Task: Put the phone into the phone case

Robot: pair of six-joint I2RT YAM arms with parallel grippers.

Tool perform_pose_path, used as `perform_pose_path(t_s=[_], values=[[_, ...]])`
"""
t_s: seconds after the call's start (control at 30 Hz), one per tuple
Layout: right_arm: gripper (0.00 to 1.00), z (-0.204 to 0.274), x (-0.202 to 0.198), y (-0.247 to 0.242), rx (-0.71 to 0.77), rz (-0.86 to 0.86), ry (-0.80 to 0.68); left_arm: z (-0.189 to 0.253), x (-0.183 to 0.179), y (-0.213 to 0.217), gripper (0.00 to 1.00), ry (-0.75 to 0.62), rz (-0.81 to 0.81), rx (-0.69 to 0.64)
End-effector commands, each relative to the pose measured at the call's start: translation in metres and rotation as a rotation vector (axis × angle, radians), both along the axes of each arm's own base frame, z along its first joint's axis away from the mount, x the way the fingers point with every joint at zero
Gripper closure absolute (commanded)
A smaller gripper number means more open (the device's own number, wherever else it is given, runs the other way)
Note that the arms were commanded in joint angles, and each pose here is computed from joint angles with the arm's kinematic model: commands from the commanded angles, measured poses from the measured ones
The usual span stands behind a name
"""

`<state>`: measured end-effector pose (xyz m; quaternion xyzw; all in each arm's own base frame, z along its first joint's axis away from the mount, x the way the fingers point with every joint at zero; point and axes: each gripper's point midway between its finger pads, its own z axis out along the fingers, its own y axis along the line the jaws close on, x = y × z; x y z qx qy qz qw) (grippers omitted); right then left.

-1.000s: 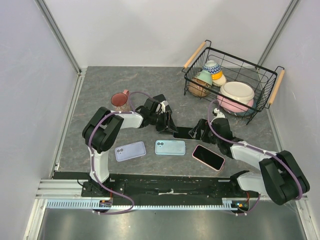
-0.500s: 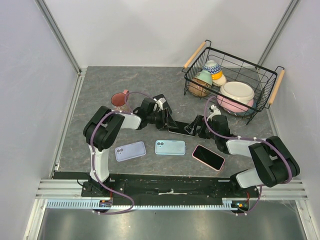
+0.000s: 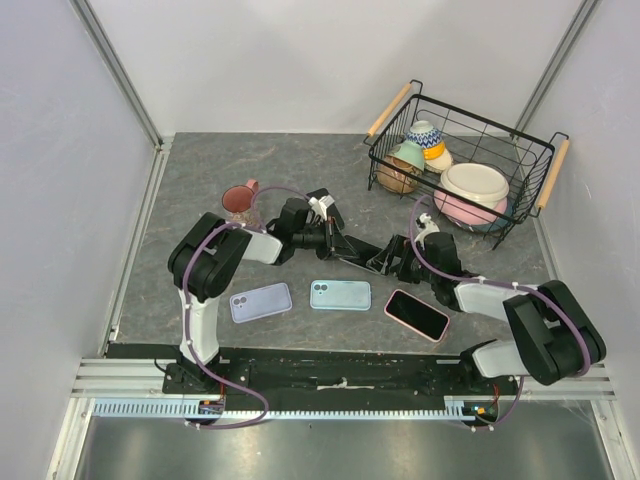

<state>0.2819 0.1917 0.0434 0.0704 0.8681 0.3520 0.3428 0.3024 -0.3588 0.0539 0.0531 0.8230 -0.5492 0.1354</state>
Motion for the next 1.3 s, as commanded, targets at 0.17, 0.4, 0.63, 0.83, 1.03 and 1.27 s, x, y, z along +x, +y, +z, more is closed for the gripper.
perform_pose_path(t_s=[0.17, 0.4, 0.63, 0.83, 1.03, 1.27], values=[[0.04, -0.004, -0.025, -0.009, -0.065, 0.024, 0.069, 0.027, 0.017, 0.011, 0.98, -0.146, 0.034, 0.152], [0.03, 0.019, -0.021, -0.015, -0.095, 0.017, 0.008, 0.063, 0.025, 0.052, 0.98, -0.294, 0.150, 0.352], [0.03, 0.050, -0.024, -0.004, -0.024, 0.064, -0.057, 0.110, 0.003, 0.078, 0.98, -0.366, 0.195, 0.280], [0.03, 0.086, -0.027, 0.009, 0.057, 0.117, -0.137, 0.163, -0.028, 0.097, 0.98, -0.489, 0.200, 0.143], [0.03, 0.136, -0.042, 0.028, 0.238, 0.207, -0.245, 0.204, -0.064, 0.107, 0.98, -0.634, 0.095, -0.095], [0.05, 0.193, -0.070, 0.043, 0.443, 0.343, -0.403, 0.223, -0.098, 0.109, 0.98, -0.680, -0.047, -0.270]])
